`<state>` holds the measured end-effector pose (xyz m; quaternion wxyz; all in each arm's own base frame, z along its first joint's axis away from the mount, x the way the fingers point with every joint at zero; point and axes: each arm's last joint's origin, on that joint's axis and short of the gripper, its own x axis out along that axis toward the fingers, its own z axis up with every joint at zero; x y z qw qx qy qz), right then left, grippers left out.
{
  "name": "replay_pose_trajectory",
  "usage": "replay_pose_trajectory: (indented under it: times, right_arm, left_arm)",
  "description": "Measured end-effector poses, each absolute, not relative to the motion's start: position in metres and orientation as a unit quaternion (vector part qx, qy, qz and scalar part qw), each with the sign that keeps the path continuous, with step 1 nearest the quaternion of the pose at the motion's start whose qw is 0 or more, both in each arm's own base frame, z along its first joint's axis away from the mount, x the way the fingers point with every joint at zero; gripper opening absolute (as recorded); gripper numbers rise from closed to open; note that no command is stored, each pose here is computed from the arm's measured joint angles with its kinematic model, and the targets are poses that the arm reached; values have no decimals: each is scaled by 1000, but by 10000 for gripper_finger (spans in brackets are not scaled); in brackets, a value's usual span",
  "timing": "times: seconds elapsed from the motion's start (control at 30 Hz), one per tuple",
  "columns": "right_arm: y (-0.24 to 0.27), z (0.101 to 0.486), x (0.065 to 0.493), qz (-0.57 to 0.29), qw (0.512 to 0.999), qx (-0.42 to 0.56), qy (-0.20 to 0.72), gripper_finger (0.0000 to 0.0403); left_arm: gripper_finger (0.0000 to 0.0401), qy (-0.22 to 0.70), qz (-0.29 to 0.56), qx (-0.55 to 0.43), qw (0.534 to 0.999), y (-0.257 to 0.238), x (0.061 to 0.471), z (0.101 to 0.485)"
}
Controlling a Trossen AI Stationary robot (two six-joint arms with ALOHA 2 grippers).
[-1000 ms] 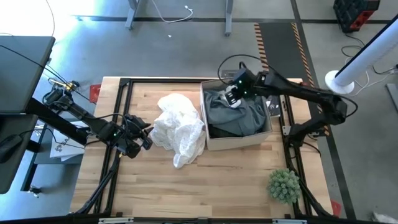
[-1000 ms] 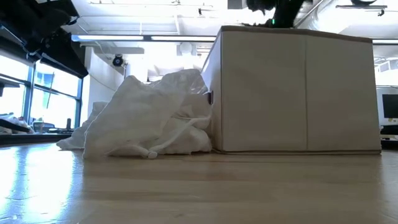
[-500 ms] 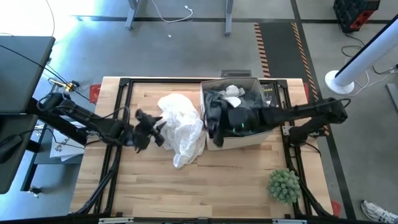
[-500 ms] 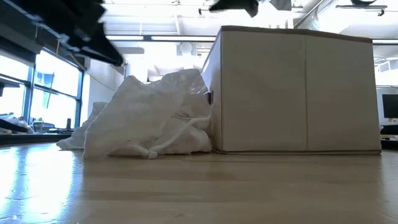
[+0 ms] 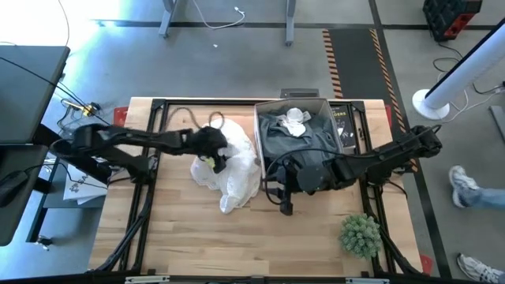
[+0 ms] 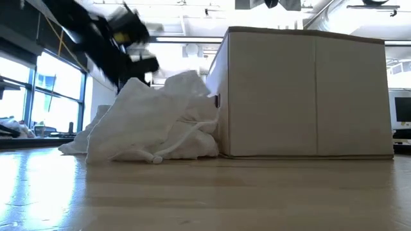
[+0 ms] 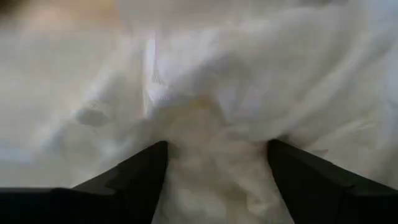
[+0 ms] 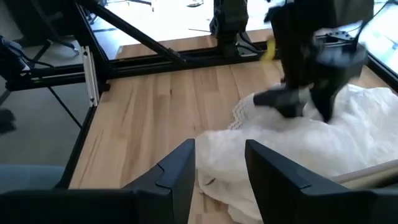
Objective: Sort clothes
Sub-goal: Put the white blouse into the laundry organizer
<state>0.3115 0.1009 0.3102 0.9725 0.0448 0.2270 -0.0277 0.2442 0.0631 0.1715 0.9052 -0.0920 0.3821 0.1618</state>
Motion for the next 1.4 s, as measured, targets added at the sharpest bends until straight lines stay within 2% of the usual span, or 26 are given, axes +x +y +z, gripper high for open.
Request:
replay_pose_trajectory:
  times: [0.13,0.23,0.3,0.43,0.47,0.57,0.67,0.8,0.9,1.03,1.17,1.3,1.4]
  right_arm:
    - [101,310,312,-28,972,46,227,138]
    - [100,308,314,-39,972,44,227,138]
    - [100,303,317,-60,970,35,231,138]
    - [101,286,329,-94,965,30,243,138]
    - [102,280,332,-99,963,31,247,138]
    - [105,263,344,-100,961,30,257,138]
    - [109,252,356,-105,964,28,244,139]
    - [107,248,370,-93,975,15,202,157]
    - [105,256,376,-80,983,-17,166,189]
    - [106,290,382,-70,989,-52,118,249]
    - [107,313,387,-67,986,-100,112,307]
    - [102,337,391,-70,986,-115,103,340]
    - [88,331,398,-43,987,-85,131,348]
  left_arm:
    - [277,466,160,-85,866,66,253,127]
    - [246,489,198,-38,849,59,262,107]
    - [198,489,213,-12,846,53,266,102]
    - [47,490,219,18,844,36,263,109]
    - [30,495,227,26,838,30,257,115]
    - [32,486,261,71,831,10,240,145]
    - [30,406,289,78,864,-5,230,199]
    - [25,308,241,54,919,-24,207,246]
    - [25,219,200,19,955,-33,192,276]
    - [25,169,156,5,973,-42,181,291]
    - [28,133,128,7,983,-51,182,299]
    - [29,99,82,18,992,-62,190,303]
    - [27,58,38,38,997,-69,197,310]
